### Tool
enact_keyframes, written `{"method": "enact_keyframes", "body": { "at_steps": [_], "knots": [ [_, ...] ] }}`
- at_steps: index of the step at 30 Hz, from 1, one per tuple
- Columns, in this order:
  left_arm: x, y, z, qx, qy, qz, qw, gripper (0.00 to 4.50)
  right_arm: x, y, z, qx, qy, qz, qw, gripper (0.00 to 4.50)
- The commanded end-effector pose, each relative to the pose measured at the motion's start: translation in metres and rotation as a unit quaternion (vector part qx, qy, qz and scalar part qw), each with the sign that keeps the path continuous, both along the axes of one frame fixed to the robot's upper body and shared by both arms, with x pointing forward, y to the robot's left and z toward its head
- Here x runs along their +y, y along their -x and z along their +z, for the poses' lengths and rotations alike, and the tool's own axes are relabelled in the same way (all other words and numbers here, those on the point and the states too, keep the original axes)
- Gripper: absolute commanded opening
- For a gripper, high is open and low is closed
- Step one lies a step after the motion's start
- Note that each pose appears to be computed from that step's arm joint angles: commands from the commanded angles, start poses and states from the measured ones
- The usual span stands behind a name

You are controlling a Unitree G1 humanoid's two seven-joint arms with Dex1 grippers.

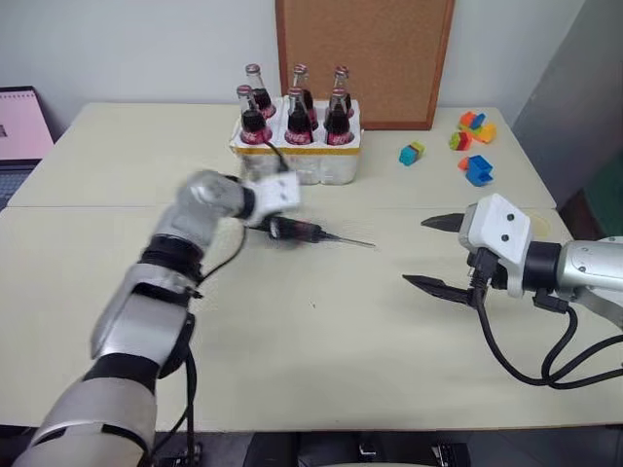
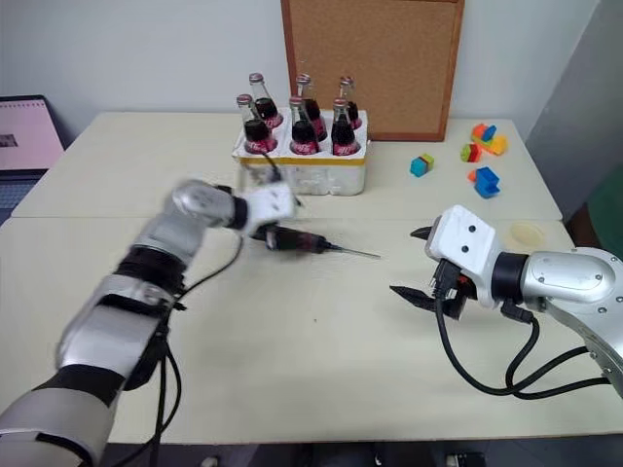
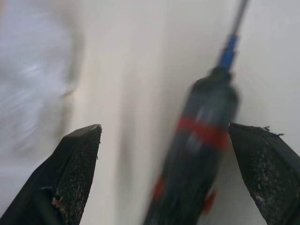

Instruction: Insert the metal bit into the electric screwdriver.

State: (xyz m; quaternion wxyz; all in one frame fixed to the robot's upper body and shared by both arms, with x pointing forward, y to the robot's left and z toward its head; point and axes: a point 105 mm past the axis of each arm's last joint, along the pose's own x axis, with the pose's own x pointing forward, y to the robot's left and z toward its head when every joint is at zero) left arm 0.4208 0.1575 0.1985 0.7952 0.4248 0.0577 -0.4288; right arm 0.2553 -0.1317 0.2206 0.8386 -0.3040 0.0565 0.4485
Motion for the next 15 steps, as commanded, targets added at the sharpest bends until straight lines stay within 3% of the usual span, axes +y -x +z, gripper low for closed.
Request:
{"method": "enact_keyframes", "body": {
  "at_steps": [1, 8, 15],
  "knots": [
    [0.038, 0.028, 0.029, 0.008, 0.055, 0.015, 0.998, 4.48, -0.008, 0.003, 0.013, -0.030, -0.014, -0.001, 0.999, 4.50],
    [0.106, 0.106, 0.014, 0.125, 0.062, 0.069, 0.988, 4.48, -0.044, 0.007, 0.024, -0.018, -0.015, -0.016, 1.000, 4.50],
    [0.128, 0.132, 0.005, 0.173, 0.092, 0.129, 0.972, 4.48, -0.066, 0.006, 0.033, -0.006, -0.018, -0.022, 1.000, 4.50]
  ]
}}
